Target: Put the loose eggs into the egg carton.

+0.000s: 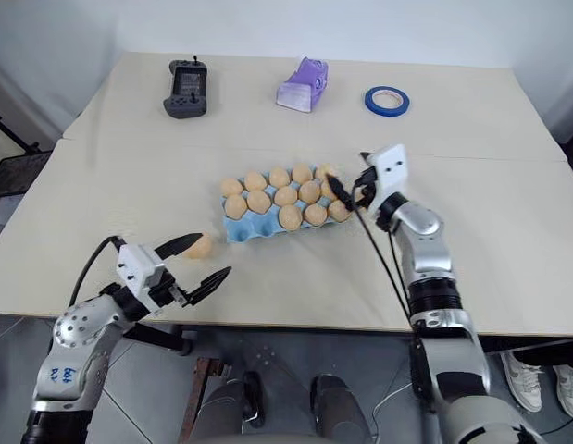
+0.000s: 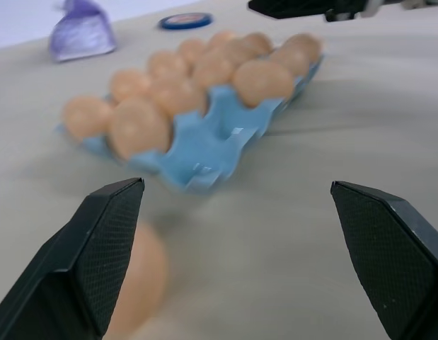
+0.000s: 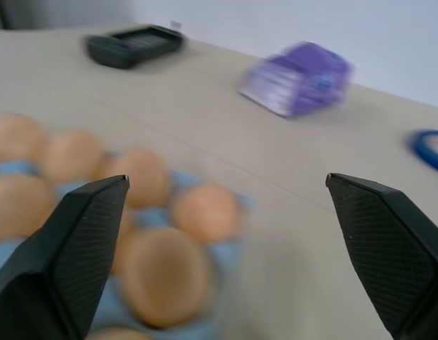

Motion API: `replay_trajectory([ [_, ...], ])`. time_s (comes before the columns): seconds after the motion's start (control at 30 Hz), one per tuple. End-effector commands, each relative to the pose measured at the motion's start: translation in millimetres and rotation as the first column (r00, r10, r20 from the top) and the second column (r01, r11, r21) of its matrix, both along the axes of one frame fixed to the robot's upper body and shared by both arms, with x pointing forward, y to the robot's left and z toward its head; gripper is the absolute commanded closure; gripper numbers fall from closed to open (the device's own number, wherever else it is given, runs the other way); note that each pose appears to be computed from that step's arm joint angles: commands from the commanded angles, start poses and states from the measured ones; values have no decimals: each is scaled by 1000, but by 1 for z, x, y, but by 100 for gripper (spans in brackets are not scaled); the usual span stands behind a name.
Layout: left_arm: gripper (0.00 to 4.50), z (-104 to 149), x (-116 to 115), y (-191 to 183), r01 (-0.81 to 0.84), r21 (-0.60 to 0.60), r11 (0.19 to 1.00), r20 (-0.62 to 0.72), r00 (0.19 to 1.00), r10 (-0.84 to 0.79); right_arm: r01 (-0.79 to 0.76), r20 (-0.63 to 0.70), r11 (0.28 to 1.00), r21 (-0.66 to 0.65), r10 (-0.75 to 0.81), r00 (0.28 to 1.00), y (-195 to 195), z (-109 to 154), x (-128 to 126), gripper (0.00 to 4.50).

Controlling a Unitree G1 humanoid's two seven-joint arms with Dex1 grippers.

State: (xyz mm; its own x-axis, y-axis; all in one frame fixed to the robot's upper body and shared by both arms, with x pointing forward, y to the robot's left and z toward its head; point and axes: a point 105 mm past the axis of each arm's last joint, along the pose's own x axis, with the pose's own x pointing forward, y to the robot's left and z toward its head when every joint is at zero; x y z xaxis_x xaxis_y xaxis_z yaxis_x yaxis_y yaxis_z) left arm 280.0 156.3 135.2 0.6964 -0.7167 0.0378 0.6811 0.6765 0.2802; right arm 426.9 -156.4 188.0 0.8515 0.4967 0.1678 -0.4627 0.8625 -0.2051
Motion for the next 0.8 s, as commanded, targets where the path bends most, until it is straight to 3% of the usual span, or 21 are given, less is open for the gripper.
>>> replay_trajectory([
  [0.03,0,10,-1,-21,101,-2,995,35,994,-101,98,44,995,-6,-98,994,-27,10,5,1],
  [0.2,0,9,5,-43,193,2,981,32,981,-193,175,-33,984,-10,-176,984,-46,-8,10,1],
  [0.57,0,7,11,-58,258,3,966,19,966,-258,72,-192,997,-6,-72,979,-48,-41,4,1],
  [0.8,0,8,10,-57,256,5,967,18,967,-256,80,-214,996,-28,-84,973,-46,-47,13,1],
])
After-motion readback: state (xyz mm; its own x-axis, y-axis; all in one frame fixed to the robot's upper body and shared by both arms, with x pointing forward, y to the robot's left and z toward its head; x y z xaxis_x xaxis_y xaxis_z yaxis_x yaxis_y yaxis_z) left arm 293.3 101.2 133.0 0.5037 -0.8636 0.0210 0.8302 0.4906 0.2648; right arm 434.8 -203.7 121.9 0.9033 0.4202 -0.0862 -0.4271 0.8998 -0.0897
